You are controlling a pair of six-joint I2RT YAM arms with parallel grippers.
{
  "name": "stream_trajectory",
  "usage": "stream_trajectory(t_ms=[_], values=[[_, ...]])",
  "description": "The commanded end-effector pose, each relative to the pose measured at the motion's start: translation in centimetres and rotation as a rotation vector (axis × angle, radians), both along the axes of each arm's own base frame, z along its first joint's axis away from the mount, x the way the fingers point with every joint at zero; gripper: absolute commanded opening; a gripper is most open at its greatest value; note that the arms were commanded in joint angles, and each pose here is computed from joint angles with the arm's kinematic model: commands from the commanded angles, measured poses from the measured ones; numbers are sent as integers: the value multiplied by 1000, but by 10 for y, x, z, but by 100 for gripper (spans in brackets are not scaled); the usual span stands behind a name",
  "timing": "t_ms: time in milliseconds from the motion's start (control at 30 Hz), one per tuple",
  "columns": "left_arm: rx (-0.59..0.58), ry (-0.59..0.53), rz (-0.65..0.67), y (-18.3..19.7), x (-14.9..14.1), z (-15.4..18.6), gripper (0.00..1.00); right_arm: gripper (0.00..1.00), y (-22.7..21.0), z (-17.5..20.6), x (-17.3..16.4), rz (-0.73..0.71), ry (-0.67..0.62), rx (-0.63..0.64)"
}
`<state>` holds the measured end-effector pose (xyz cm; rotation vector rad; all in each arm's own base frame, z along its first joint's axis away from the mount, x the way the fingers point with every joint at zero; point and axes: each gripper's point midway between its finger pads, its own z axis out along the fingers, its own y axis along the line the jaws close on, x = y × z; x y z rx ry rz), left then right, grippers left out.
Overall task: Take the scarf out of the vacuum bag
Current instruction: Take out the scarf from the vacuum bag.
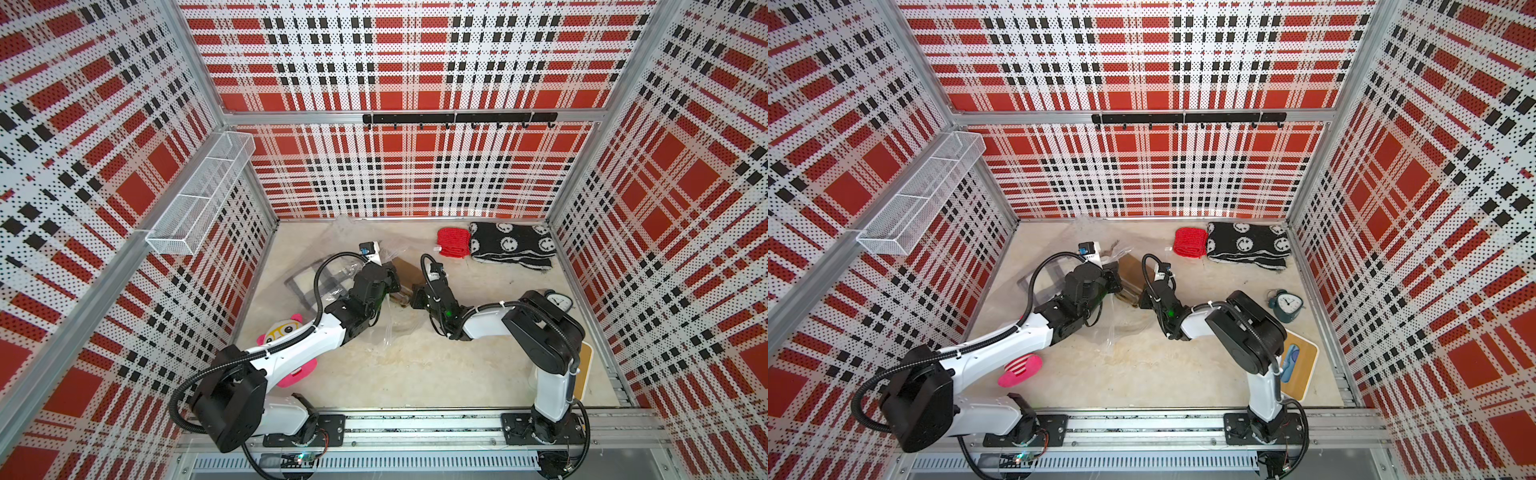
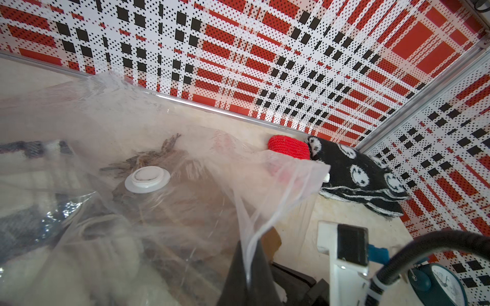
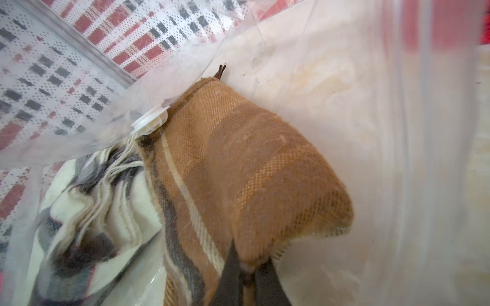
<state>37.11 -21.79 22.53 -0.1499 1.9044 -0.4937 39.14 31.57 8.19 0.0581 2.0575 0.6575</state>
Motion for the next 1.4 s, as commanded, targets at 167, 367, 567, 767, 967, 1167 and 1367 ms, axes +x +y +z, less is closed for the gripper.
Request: stream_trajectory(t_ms=[167,367,567,767,967,1167,1367], values=[[34,9,21,5,3,-9,0,14,-12,17,-17,54,-4,24],[35,7,25,7,3,-8,0,71,-12,5,-18,71,39,48],[31,3,14,4,2,-5,0,80,-7,-4,-18,85,77,55],[28,1,9,3,1,-4,0,81,-22,-11,-28,54,94,27],[24,-5,6,1,-1,-1,0,83,-22,-15,-36,78,115,37],[26,-5,3,1,-1,-2,0,83,-3,-20,-23,100,113,80],[26,-7,4,1,-2,0,0,80,1,-31,-9,61,110,77]])
